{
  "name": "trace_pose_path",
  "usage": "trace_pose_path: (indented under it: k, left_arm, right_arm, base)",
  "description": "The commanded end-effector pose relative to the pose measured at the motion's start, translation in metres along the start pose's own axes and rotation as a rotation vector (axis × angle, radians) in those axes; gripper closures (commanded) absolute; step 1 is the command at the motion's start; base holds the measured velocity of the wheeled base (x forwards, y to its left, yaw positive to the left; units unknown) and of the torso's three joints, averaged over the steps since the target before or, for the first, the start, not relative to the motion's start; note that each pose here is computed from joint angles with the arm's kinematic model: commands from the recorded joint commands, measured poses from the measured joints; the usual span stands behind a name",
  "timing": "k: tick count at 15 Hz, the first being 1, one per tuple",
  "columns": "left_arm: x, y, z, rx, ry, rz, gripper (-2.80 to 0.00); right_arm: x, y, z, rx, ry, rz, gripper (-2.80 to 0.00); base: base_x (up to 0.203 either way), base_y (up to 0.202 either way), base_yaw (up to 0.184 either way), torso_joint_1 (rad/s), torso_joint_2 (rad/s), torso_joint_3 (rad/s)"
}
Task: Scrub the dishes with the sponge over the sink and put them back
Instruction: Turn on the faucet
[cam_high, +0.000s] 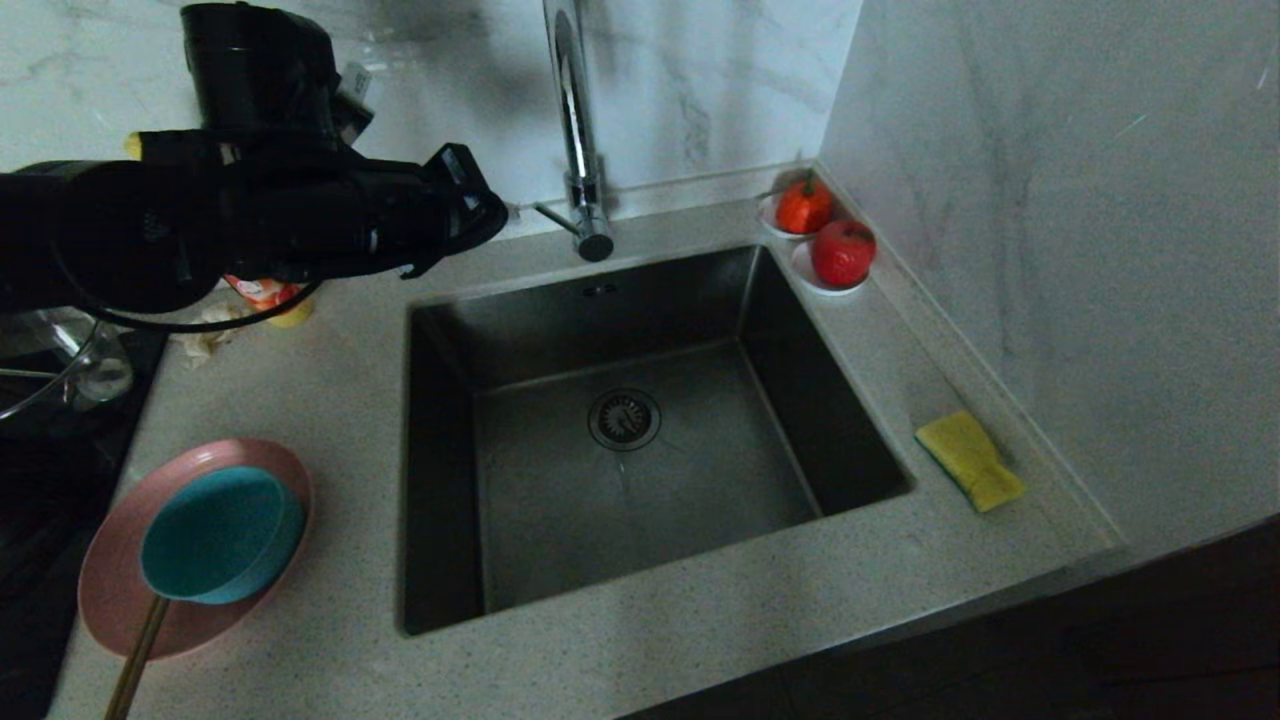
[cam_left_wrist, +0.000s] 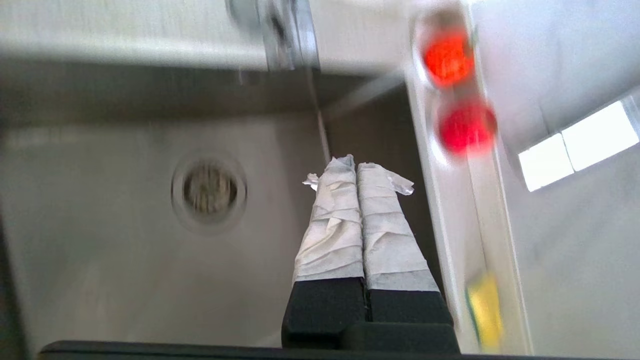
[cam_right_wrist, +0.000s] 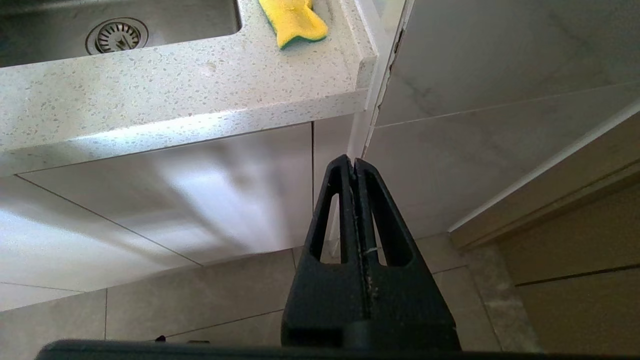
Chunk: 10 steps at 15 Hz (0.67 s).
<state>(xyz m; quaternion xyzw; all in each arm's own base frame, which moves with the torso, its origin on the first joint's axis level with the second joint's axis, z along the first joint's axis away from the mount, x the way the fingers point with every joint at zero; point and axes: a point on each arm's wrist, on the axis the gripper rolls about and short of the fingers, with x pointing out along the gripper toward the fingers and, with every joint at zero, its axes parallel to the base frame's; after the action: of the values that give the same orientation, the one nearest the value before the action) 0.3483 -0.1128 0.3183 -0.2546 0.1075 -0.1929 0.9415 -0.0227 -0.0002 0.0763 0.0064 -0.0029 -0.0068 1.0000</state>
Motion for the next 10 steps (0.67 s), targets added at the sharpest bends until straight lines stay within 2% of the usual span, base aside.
trace_pose_path:
  k: [1, 5, 8, 10]
  left_arm:
    - [0.039, 0.022, -0.004, -0.018, -0.010, 0.031, 0.00]
    - [0.062, 0.042, 0.015, -0.071, -0.118, 0.024, 0.00]
    - [0.070, 0.052, 0.022, -0.071, -0.180, 0.009, 0.00]
    - [0.079, 0.057, 0.019, -0.064, -0.209, -0.010, 0.00]
  right_arm:
    - [0.000, 0.000, 0.000, 0.000, 0.000, 0.000, 0.00]
    - [0.000, 0.000, 0.000, 0.000, 0.000, 0.000, 0.00]
    - [0.000, 0.000, 0.000, 0.000, 0.000, 0.001, 0.00]
    - [0.000, 0.000, 0.000, 0.001, 0.000, 0.001, 0.00]
  base:
    - [0.000, 0.000, 0.000, 0.000, 0.00, 0.000]
    - [0.000, 0.000, 0.000, 0.000, 0.00, 0.000]
    - [0.000, 0.000, 0.000, 0.000, 0.00, 0.000]
    - [0.000, 0.000, 0.000, 0.000, 0.00, 0.000]
